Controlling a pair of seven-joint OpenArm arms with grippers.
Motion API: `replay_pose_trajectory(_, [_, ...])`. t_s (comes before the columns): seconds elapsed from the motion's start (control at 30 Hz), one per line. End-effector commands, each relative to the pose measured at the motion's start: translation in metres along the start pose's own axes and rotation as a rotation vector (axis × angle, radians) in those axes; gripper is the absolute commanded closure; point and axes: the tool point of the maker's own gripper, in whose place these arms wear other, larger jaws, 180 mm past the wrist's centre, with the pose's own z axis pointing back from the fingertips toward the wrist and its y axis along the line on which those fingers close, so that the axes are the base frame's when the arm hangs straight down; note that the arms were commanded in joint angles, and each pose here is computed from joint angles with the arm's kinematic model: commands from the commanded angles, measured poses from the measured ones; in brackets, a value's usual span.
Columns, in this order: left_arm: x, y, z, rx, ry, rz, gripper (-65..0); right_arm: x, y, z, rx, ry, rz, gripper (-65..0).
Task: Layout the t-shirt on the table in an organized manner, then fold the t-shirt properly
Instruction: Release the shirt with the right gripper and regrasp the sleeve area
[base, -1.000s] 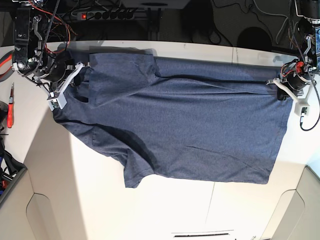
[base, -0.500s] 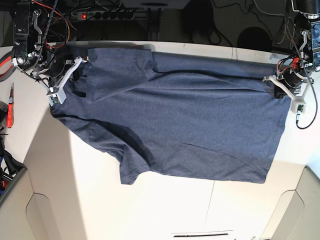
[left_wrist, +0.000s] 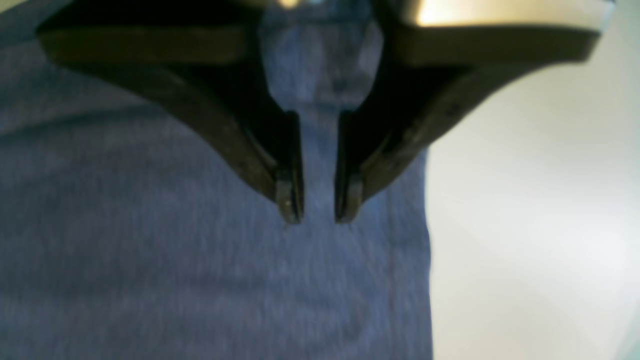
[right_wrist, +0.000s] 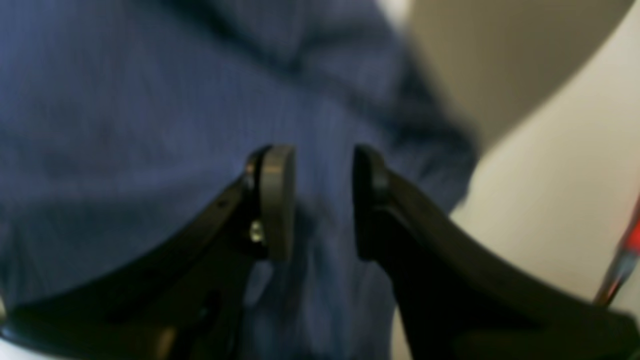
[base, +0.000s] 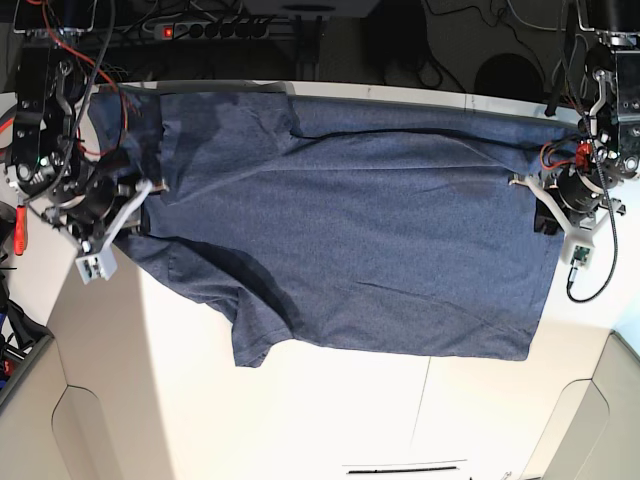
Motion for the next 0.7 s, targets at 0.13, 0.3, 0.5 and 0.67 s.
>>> replay_pose_trajectory(0.13, [0.024, 0.011, 0.002, 0.024, -0.063, -0.009, -15.1, 0.040, -0.005, -0.001, -0.043, -0.098, 0.041, -28.9])
replay_pose_trajectory(0.3, [0.024, 0.010, 0.002, 0.023, -0.062, -0.009, -15.1, 0.035, 0.008, -0.020, -0.078, -0.044, 0.201, -33.0])
replay_pose_trajectory(0.5, [0.024, 0.010, 0.002, 0.022, -0.063, -0.007, -15.1, 0.036, 0.028, -0.042, -0.188, 0.013, 0.371, -33.0])
replay_pose_trajectory(0.67, [0.024, 0.010, 0.002, 0.022, -0.062, -0.007, -15.1, 0.044, 0.026, -0.054, -0.330, 0.043, 0.509, -32.9])
